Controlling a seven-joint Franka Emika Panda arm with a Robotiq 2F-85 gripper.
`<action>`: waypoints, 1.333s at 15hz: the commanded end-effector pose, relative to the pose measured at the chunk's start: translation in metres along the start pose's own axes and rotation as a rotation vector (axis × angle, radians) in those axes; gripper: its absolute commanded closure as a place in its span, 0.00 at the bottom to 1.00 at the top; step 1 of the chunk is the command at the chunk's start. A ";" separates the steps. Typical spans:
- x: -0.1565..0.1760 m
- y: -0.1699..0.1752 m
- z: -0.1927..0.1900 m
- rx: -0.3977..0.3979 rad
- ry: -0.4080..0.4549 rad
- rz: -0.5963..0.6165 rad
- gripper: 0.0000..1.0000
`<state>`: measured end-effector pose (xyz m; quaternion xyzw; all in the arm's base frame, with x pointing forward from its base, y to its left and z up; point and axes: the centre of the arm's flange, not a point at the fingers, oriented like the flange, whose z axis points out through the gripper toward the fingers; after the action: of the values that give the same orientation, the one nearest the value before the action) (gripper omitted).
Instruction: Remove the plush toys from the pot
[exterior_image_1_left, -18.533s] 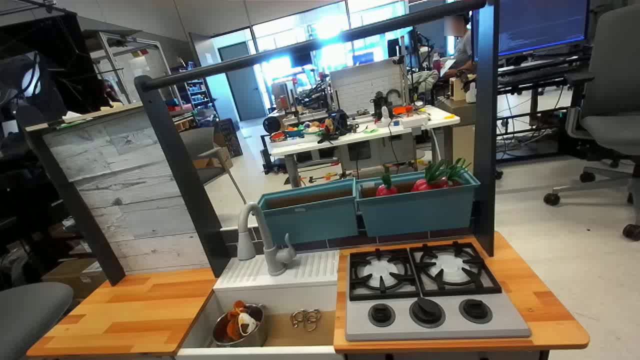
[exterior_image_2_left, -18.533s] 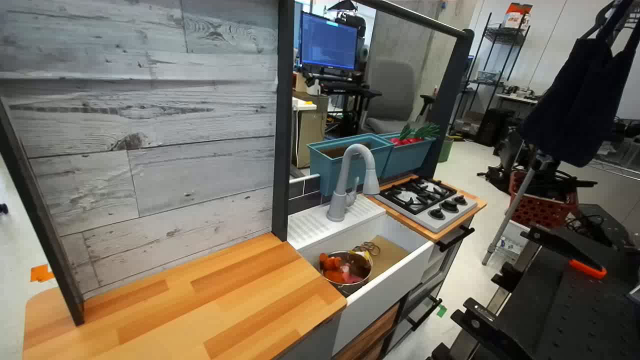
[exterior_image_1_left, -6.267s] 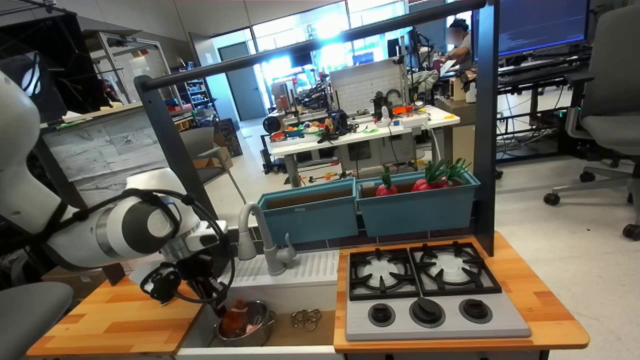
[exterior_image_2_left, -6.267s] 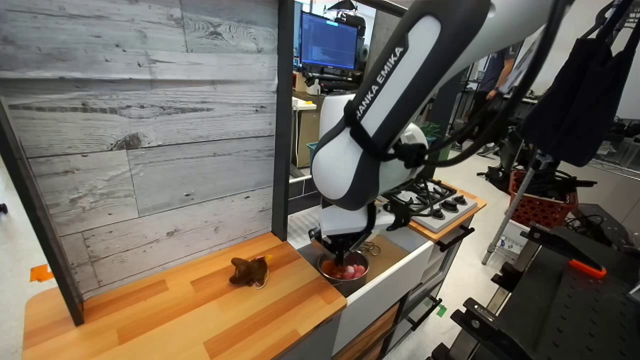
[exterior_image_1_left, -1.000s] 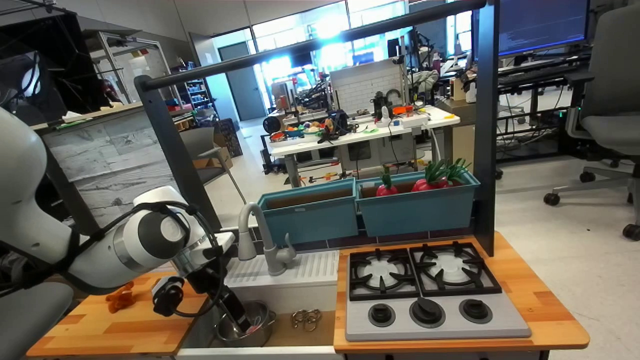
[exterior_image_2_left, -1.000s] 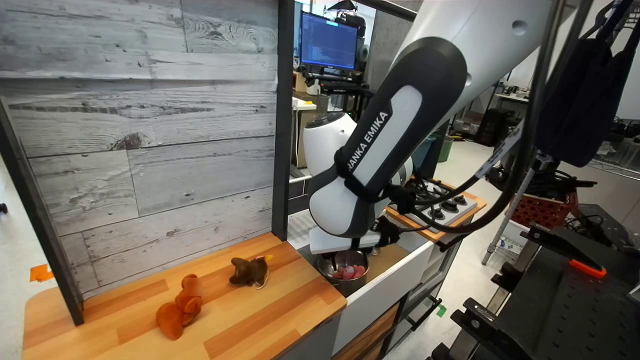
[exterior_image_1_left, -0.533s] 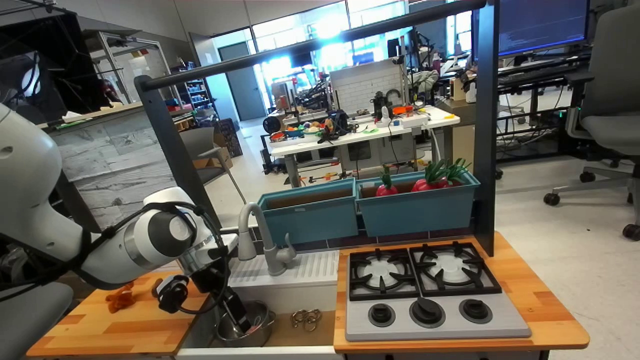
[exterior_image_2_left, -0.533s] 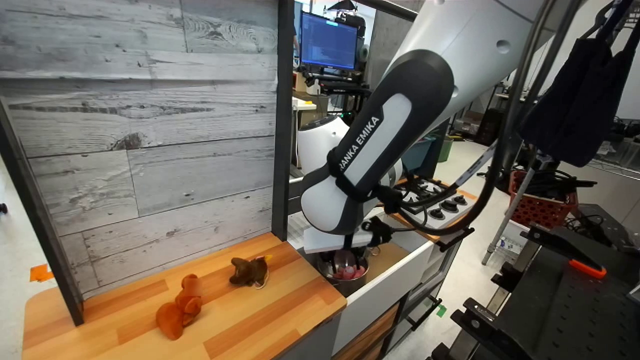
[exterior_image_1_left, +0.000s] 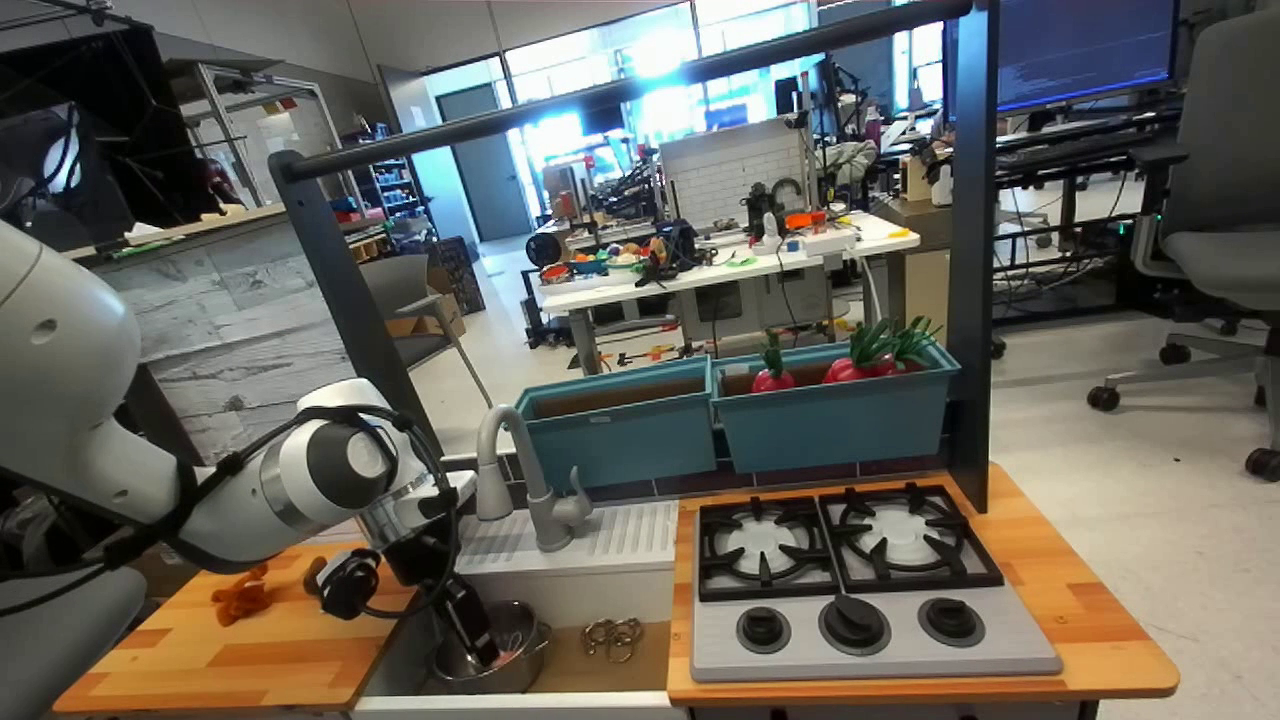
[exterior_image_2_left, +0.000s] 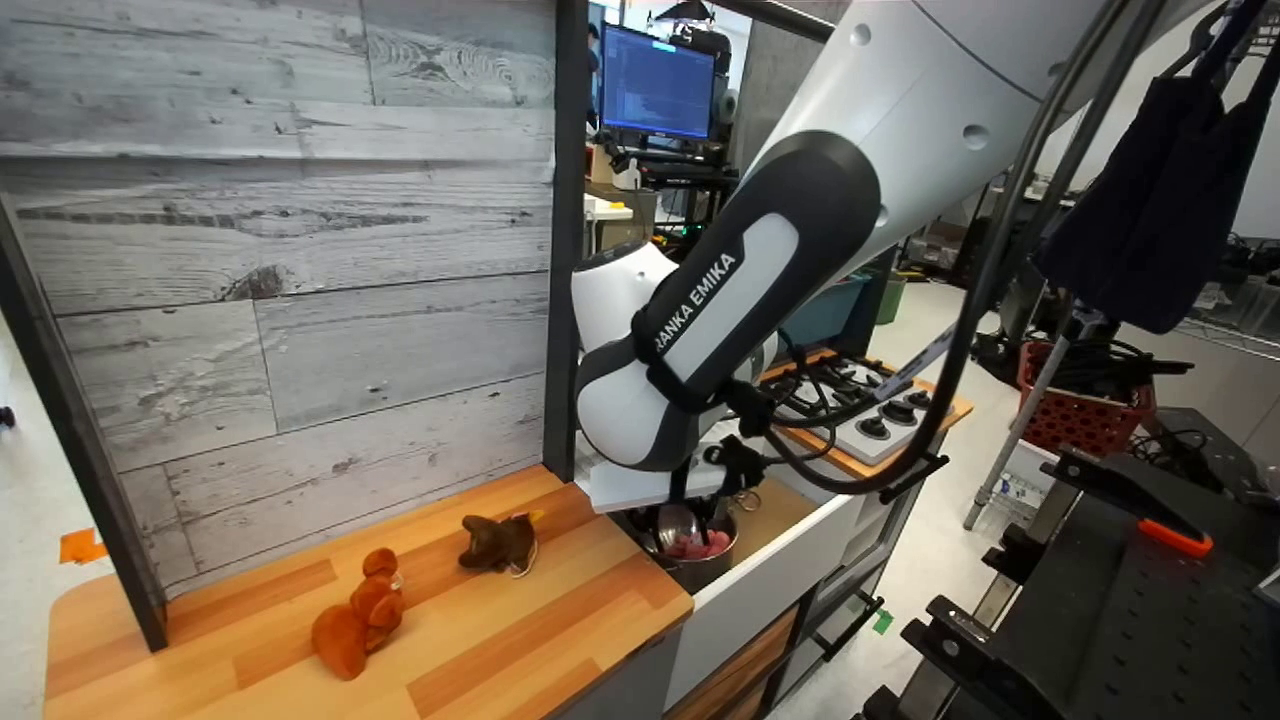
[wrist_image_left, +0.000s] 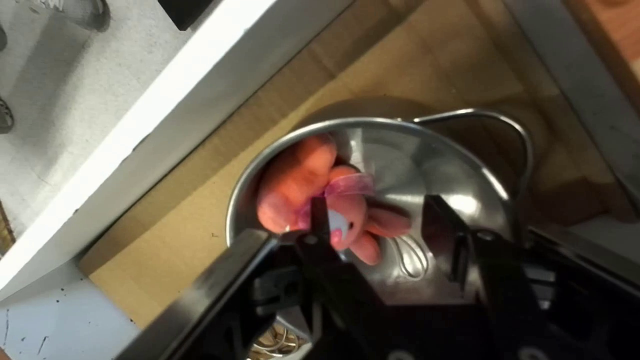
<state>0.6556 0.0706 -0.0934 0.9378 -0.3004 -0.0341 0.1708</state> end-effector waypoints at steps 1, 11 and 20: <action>0.010 -0.017 0.018 -0.038 0.015 -0.021 0.16; 0.008 -0.019 0.027 -0.039 0.140 -0.054 0.41; -0.022 -0.017 -0.013 0.138 0.240 -0.110 1.00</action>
<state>0.6541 0.0820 -0.1123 0.9523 -0.2448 0.0304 0.1798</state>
